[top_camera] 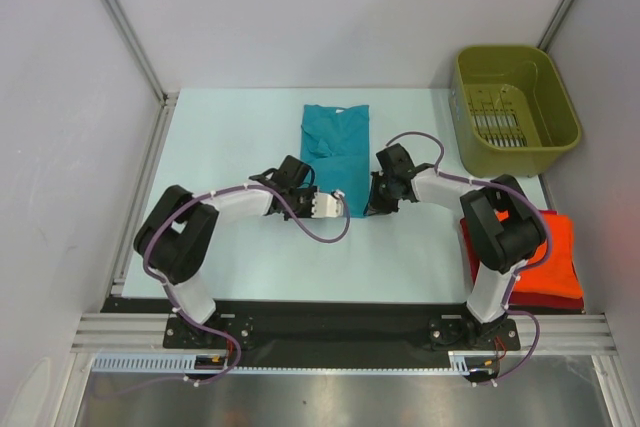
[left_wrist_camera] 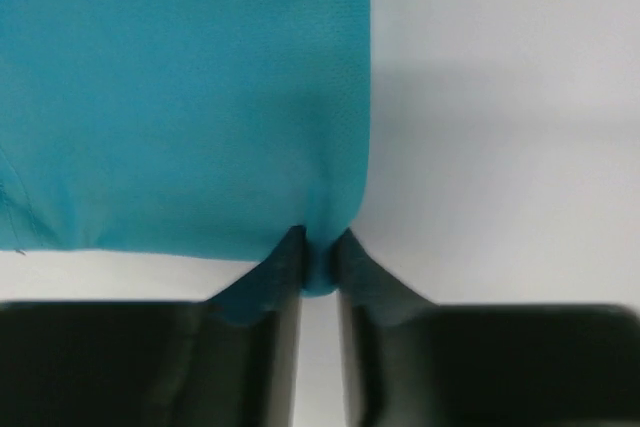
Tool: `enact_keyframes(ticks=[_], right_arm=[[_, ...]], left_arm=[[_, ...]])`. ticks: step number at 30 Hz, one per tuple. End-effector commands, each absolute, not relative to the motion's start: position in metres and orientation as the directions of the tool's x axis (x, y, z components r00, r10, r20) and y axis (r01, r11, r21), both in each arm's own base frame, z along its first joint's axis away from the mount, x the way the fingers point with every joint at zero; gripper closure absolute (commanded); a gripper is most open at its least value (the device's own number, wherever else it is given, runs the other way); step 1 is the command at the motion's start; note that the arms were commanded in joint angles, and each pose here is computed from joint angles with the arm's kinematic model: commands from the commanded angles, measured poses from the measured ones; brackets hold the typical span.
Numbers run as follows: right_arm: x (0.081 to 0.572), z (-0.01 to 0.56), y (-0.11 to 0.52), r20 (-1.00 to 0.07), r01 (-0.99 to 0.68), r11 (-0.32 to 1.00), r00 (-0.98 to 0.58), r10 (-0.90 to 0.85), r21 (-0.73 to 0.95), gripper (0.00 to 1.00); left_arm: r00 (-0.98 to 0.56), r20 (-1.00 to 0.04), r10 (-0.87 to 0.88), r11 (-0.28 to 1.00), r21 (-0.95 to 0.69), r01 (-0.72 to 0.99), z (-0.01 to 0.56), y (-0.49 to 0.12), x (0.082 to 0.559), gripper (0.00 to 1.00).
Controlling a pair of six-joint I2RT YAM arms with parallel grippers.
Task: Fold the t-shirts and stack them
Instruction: Fold the tshirt
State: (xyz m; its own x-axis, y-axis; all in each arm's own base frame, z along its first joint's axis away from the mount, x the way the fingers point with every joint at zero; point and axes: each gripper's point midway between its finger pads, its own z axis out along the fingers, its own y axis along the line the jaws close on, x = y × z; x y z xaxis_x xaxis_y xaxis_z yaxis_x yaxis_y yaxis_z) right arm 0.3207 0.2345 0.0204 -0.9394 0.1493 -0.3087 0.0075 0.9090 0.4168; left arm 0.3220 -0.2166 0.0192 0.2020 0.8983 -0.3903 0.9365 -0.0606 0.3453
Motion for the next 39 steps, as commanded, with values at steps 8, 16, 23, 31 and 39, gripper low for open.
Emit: enact_keyframes(ticks=[8, 16, 23, 31, 39], right_arm=[[0.294, 0.04, 0.231, -0.295, -0.036, 0.921, -0.951, 0.087, 0.389, 1.0], [0.195, 0.074, 0.23, -0.2, -0.076, 0.923, -0.98, 0.001, 0.377, 1.0], [0.116, 0.119, 0.245, -0.123, -0.073, 0.898, -0.992, -0.021, 0.433, 1.0], [0.135, 0.154, 0.246, -0.174, -0.134, 0.898, -0.983, -0.065, 0.42, 1.0], [0.262, 0.144, 0.226, -0.317, -0.105, 0.905, -0.948, 0.035, 0.413, 1.0]], left_arm=[[0.097, -0.429, 0.898, -0.004, 0.213, 0.977, 0.036, -0.21, 0.298, 1.0], [-0.038, -0.437, 0.899, -0.002, -0.089, 0.996, 0.07, -0.186, 0.2, 1.0], [-0.069, -0.454, 0.889, -0.071, -0.285, 0.956, 0.122, -0.16, 0.115, 1.0], [-0.06, -0.541, 0.839, -0.049, -0.185, 0.982, 0.161, -0.17, 0.138, 1.0], [-0.165, -0.538, 0.826, 0.144, -0.081, 0.986, 0.158, -0.182, 0.266, 1.0]])
